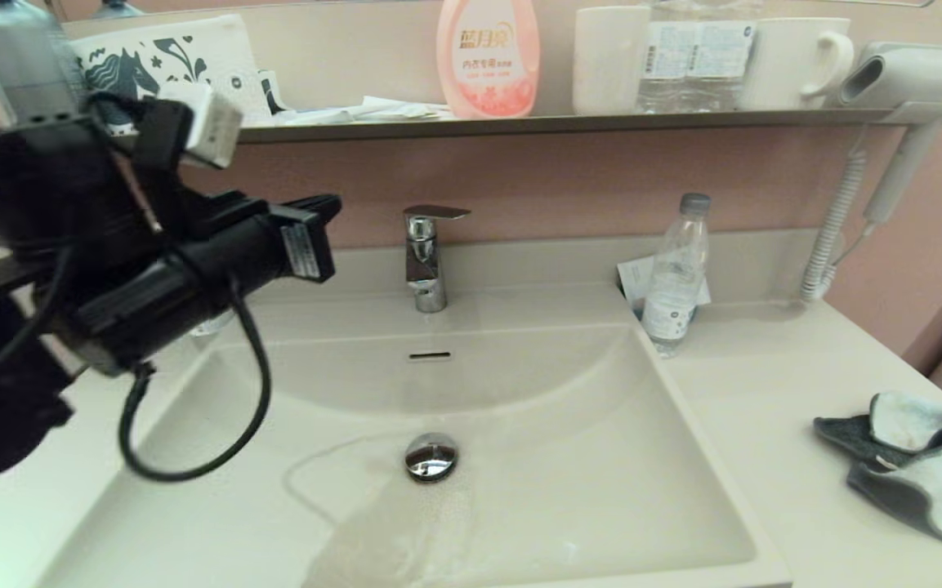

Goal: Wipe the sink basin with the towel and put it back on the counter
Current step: Pick up the cloth

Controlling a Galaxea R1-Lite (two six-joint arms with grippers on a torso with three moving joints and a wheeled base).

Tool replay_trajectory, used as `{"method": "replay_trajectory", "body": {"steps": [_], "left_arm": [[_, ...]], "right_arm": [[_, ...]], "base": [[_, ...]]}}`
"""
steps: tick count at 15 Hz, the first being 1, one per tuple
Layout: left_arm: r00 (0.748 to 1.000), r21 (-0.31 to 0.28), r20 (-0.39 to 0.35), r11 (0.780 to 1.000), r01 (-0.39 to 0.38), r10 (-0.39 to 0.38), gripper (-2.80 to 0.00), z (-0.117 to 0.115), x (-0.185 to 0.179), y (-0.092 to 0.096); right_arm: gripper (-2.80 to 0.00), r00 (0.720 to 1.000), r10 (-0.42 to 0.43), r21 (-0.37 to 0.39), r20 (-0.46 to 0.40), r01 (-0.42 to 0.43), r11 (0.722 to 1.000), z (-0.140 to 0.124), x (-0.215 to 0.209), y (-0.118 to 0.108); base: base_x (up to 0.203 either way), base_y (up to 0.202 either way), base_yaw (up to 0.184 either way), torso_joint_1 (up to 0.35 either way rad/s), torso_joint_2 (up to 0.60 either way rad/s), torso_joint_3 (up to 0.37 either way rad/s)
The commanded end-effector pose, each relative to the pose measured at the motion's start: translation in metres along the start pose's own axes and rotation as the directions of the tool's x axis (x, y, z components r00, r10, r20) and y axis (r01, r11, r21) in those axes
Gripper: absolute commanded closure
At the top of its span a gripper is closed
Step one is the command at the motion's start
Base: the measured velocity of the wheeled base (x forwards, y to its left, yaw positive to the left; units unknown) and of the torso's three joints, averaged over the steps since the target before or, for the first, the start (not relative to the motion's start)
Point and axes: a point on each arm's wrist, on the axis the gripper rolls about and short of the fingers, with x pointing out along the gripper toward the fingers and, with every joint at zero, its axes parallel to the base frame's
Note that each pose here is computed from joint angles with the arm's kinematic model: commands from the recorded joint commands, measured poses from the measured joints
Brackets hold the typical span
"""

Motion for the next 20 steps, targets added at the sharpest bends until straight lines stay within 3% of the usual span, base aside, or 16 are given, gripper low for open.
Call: {"method": "replay_trajectory", "body": {"steps": [1, 5, 9, 11, 15, 18, 20], "left_arm": [[0.994, -0.024, 0.098, 0.999, -0.039, 0.041, 0.00, 0.013, -0.081, 0.012], [0.962, -0.066, 0.221, 0.987, -0.149, 0.160, 0.00, -0.001, -0.181, 0.021], [0.891, -0.052, 0.288, 0.935, -0.350, 0.350, 0.00, -0.020, -0.248, 0.020], [0.897, -0.026, 0.257, 0.930, -0.366, 0.360, 0.00, -0.040, -0.266, 0.012], [0.946, -0.022, 0.105, 0.952, -0.307, 0.307, 0.00, -0.094, -0.284, -0.001], [0.955, -0.025, 0.062, 0.957, -0.290, 0.291, 0.00, -0.125, -0.296, -0.009], [0.958, -0.029, -0.013, 0.957, -0.288, 0.287, 0.00, -0.145, -0.300, -0.012]], "right_arm": [[0.00, 1.000, 0.000, 0.000, 0.000, 0.000, 1.000, 0.000, 0.000, 0.000], [0.00, 1.000, 0.000, 0.000, -0.001, 0.000, 1.000, 0.000, 0.000, 0.000], [0.00, 1.000, 0.000, 0.002, 0.000, 0.000, 1.000, 0.000, 0.000, 0.000], [0.00, 1.000, 0.000, 0.000, 0.000, 0.000, 1.000, 0.000, 0.000, 0.000], [0.00, 1.000, 0.000, 0.000, 0.000, 0.000, 1.000, 0.000, 0.000, 0.000], [0.00, 1.000, 0.000, 0.001, 0.000, 0.000, 1.000, 0.000, 0.000, 0.000], [0.00, 1.000, 0.000, 0.000, 0.000, 0.000, 1.000, 0.000, 0.000, 0.000]], "base": [[0.000, 0.000, 0.000, 0.000, 0.00, 0.000], [0.000, 0.000, 0.000, 0.000, 0.00, 0.000], [0.000, 0.000, 0.000, 0.000, 0.00, 0.000], [0.000, 0.000, 0.000, 0.000, 0.00, 0.000], [0.000, 0.000, 0.000, 0.000, 0.00, 0.000], [0.000, 0.000, 0.000, 0.000, 0.00, 0.000], [0.000, 0.000, 0.000, 0.000, 0.00, 0.000]]}}
